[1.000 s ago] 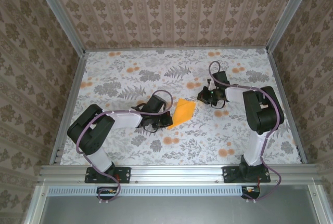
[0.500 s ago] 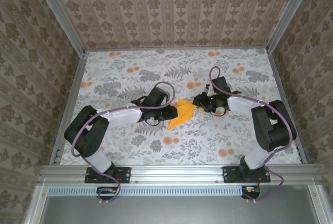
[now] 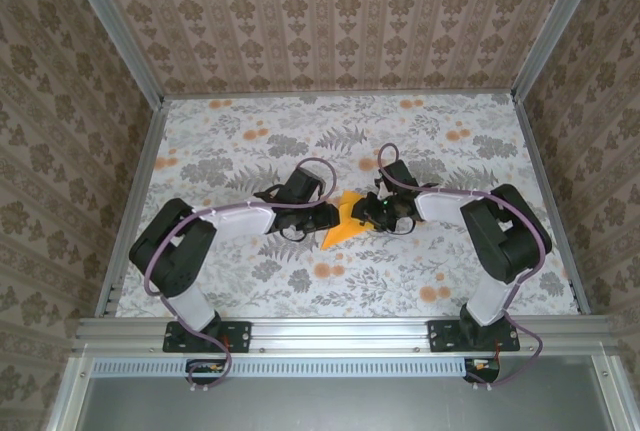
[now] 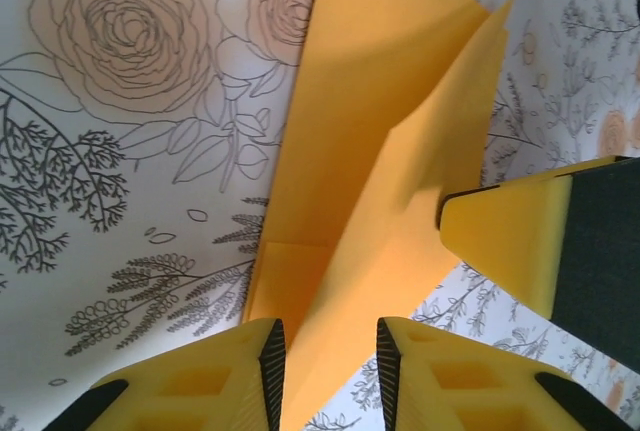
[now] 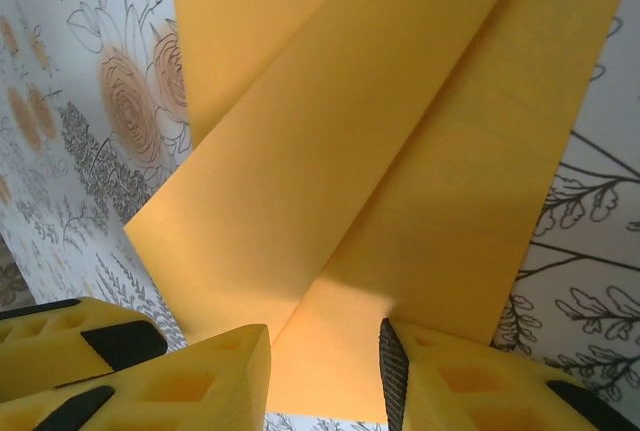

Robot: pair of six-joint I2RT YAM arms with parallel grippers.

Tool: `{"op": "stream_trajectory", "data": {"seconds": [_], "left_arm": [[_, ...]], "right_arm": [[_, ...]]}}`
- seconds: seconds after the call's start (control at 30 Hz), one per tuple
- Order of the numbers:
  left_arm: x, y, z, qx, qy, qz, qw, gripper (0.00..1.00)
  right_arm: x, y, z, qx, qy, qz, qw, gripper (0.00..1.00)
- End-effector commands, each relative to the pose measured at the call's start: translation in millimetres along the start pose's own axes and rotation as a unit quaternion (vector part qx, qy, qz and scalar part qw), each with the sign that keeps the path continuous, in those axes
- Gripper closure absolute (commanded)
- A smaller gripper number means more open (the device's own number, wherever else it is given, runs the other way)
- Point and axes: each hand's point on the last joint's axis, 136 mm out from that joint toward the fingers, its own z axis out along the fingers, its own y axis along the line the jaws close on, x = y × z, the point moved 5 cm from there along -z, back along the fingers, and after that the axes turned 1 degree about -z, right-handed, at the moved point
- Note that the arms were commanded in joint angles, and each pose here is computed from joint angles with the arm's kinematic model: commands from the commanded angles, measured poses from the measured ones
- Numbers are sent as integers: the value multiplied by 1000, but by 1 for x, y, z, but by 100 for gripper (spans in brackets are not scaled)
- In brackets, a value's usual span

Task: Fold a paper plane with a square sheet of paper (pick it up from the middle)
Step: Fourth fold the wing at the center of the table, then pick up the paper from the center of the table.

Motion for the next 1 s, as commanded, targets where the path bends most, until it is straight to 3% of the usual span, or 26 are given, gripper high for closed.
{"op": "stream_trajectory", "data": {"seconds": [0.0, 0.97], "left_arm": [[-9, 0, 3, -1, -9, 10, 1000, 70], [-7, 24, 10, -27, 6, -21, 999, 73]], "right_arm": [[-8, 10, 4, -10, -12, 6, 1000, 64], [-15, 26, 19, -64, -1, 34, 997, 66]]}}
